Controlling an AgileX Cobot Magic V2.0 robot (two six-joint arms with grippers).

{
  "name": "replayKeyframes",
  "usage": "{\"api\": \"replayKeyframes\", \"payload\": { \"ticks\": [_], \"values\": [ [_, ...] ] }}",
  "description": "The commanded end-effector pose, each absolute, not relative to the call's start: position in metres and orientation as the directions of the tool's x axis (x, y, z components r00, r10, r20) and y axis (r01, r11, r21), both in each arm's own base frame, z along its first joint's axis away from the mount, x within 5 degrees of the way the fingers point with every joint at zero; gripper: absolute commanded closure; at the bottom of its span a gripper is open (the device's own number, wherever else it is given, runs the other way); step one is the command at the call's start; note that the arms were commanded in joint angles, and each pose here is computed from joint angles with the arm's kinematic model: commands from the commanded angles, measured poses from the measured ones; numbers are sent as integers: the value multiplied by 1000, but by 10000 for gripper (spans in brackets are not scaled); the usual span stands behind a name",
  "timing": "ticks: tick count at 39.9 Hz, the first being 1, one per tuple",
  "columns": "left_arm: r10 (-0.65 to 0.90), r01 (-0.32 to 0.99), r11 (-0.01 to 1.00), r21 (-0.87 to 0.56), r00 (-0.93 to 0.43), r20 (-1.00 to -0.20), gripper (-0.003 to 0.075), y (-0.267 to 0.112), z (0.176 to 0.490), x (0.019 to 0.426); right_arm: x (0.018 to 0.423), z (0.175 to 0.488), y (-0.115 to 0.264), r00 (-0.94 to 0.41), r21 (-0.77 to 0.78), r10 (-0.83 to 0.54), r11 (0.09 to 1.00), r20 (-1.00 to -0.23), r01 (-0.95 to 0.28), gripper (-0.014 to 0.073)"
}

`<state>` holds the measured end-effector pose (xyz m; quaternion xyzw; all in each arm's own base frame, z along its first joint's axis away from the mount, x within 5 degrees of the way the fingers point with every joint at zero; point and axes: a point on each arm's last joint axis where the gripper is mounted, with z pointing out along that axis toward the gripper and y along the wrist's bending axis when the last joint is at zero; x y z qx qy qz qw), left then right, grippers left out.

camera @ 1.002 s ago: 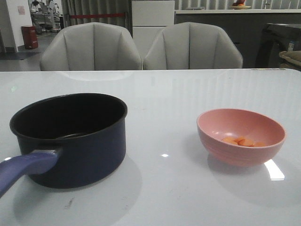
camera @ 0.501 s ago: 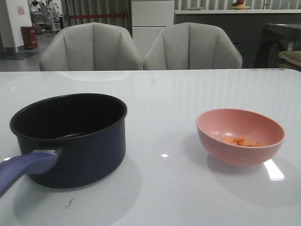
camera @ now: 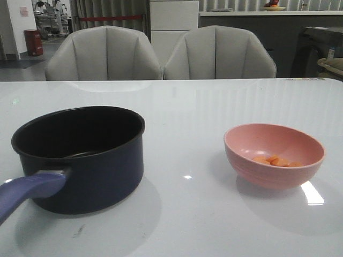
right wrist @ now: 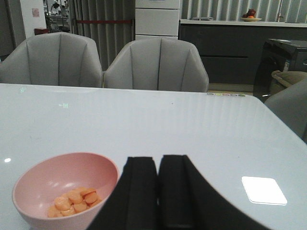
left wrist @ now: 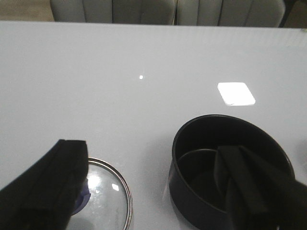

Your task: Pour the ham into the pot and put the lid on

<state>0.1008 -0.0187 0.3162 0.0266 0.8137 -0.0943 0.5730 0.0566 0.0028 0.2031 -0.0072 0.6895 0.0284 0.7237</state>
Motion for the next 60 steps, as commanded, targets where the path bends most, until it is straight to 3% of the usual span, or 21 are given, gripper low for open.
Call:
{"api": "replayKeyframes", "payload": {
  "ticks": [1, 14, 19, 27, 37, 53, 57, 60],
  "values": [
    [-95, 180, 975, -127, -177, -980, 127, -17, 322, 79, 55, 207, 3, 133, 15, 22, 999, -991, -49, 461],
    [-117, 225, 971, -82, 147, -982, 127, -9, 291, 37, 55, 207, 3, 133, 15, 22, 999, -991, -49, 461],
    [-119, 223, 971, -83, 153, -981, 127, -9, 288, 38, 55, 210, 3, 159, 16, 24, 999, -987, -50, 461],
    [-120, 223, 971, -83, 158, -980, 127, -9, 289, 38, 48, 235, 3, 370, 16, 39, 998, -928, -63, 461],
    [-120, 223, 971, -83, 160, -980, 127, -9, 289, 38, 64, 264, 3, 33, 73, 74, 996, -997, -47, 461],
    [-130, 222, 971, -85, 197, -972, 127, -8, 293, 37, 83, 265, 5, -119, 140, 135, 989, -984, -39, 459],
    [-130, 222, 971, -85, 196, -972, 127, -9, 292, 38, 88, 267, 5, -166, 138, 130, 990, -977, -34, 410],
    [-129, 222, 971, -85, 191, -973, 127, -9, 292, 38, 94, 268, 5, -210, 137, 128, 990, -969, -29, 323]
  ]
}}
